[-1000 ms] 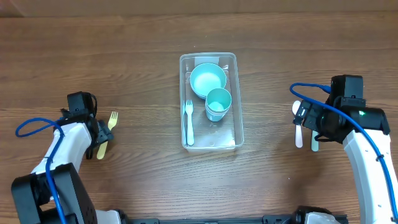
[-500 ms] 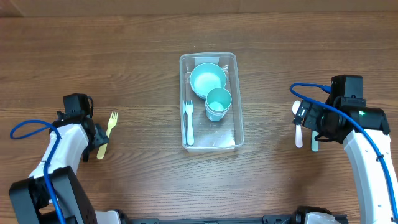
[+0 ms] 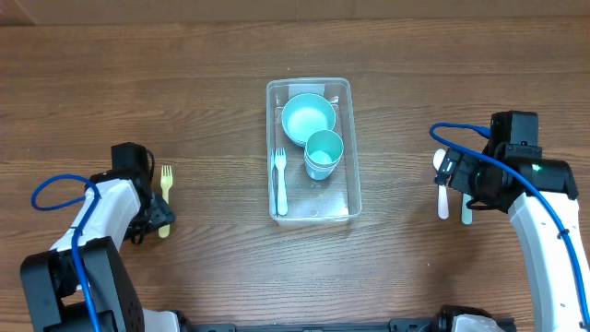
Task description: Pack container
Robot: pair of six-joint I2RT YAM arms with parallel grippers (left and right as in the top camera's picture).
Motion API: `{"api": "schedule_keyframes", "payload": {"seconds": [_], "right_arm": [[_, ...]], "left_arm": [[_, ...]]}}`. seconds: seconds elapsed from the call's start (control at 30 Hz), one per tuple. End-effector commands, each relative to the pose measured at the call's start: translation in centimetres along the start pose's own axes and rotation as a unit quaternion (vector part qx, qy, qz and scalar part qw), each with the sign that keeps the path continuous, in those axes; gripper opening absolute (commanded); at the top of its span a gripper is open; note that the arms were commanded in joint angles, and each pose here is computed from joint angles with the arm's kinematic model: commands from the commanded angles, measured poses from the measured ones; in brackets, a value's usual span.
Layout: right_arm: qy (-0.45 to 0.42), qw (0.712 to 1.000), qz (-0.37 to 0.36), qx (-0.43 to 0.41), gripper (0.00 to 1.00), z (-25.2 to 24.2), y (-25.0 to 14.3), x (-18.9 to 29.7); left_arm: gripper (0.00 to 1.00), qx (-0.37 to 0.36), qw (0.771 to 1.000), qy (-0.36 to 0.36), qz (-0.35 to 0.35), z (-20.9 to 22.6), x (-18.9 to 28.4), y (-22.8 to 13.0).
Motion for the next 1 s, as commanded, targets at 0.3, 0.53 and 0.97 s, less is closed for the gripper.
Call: {"api": "schedule_keyframes", "payload": {"seconds": [0.3, 0.53, 0.97], "right_arm": [[0.0, 1.0, -0.005, -0.003, 1.0, -0.1, 0.2, 0.1], [0.0, 1.0, -0.005, -0.003, 1.0, -0.1, 0.2, 0.1], [0.0, 1.0, -0.005, -0.003, 1.0, -0.1, 0.2, 0.1]], "left_arm": [[1.0, 0.071, 0.985, -0.127, -0.093, 0.1, 7.0, -1.1], [0.97, 0.044, 0.972, -0.211, -0.095, -2.8, 5.7, 0.9], [0.59, -0.029, 0.978, -0.201, -0.04, -6.6, -1.2, 2.4]]}}
Point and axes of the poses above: each gripper's point midway between its finger pads, its own x axis back along the fingers, its own z axis along the line the jaws close on, y = z × x, the point moved 9 cm from there along x, back along the fingers, and after that the axes turned 5 degrees about -x, right-handed, at the moved point
